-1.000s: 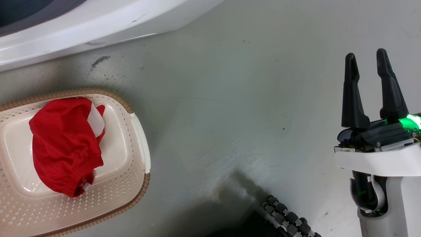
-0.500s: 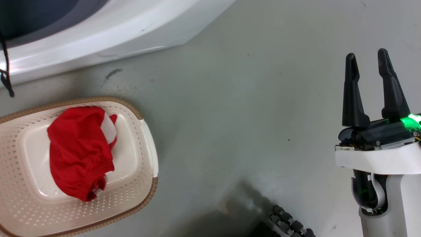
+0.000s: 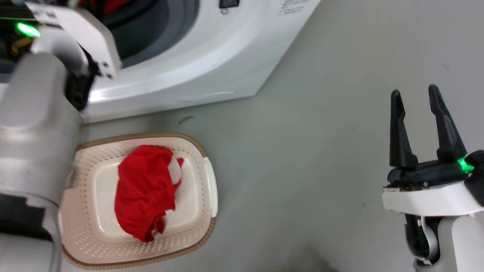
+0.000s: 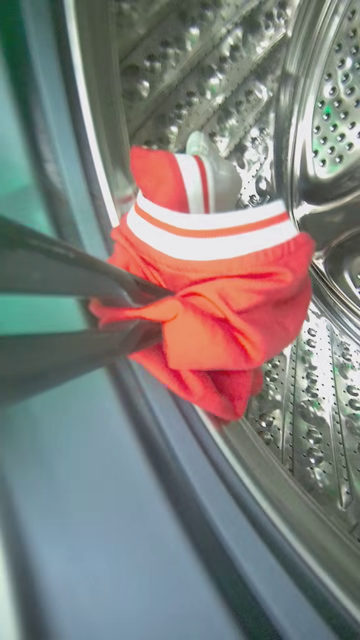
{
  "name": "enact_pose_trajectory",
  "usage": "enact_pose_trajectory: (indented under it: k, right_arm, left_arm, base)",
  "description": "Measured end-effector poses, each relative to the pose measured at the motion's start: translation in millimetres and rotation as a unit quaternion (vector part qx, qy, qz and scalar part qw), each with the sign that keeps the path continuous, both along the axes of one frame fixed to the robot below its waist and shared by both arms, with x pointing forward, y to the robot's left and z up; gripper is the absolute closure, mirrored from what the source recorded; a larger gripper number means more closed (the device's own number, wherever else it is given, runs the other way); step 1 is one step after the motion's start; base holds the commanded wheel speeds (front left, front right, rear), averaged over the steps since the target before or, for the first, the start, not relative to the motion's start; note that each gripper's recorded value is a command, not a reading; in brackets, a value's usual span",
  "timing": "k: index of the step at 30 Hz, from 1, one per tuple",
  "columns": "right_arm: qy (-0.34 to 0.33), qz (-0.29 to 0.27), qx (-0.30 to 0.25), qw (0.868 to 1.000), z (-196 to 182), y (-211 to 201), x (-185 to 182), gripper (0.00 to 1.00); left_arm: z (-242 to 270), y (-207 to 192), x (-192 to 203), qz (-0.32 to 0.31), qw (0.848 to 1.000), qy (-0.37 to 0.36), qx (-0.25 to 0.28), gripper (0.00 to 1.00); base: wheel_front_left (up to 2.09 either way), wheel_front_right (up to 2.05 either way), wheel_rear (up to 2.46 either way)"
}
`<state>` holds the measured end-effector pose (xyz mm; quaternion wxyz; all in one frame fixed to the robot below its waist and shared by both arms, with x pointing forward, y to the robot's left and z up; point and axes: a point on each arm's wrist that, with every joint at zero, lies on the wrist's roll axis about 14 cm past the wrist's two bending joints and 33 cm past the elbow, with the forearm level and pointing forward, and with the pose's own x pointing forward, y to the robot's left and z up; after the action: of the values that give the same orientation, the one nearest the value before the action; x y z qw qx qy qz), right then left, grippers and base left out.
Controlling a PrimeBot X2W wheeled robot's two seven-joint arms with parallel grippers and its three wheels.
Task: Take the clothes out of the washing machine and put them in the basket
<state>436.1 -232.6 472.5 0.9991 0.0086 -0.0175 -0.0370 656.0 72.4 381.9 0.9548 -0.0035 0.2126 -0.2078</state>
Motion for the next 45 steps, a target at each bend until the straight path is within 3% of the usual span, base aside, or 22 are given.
enact_pose_trajectory:
  k: [15, 35, 41, 45]
  right_arm:
    - [-0.044, 0.036, 0.005, 0.998, 40.2, 28.3, -31.8, 0.00]
    - [-0.086, 0.070, 0.005, 0.994, 72.1, 52.5, -67.0, 0.00]
    - [-0.091, 0.080, 0.007, 0.993, 75.3, 59.3, -69.0, 0.00]
    - [-0.092, 0.081, 0.007, 0.992, 76.2, 60.3, -70.3, 0.00]
  left_arm:
    - [57.8, 23.0, -95.3, 0.007, 0.996, -0.086, -0.037, 1.00]
    - [203.8, 49.5, -197.0, 0.033, 0.954, -0.291, -0.059, 1.00]
    - [233.4, 47.5, -222.3, 0.033, 0.942, -0.326, -0.069, 1.00]
    - [236.3, 47.0, -236.4, 0.031, 0.942, -0.328, -0.066, 1.00]
  base:
    - [0.00, 0.00, 0.00]
    - [0.00, 0.00, 0.00]
    - [0.00, 0.00, 0.00]
    - [0.00, 0.00, 0.00]
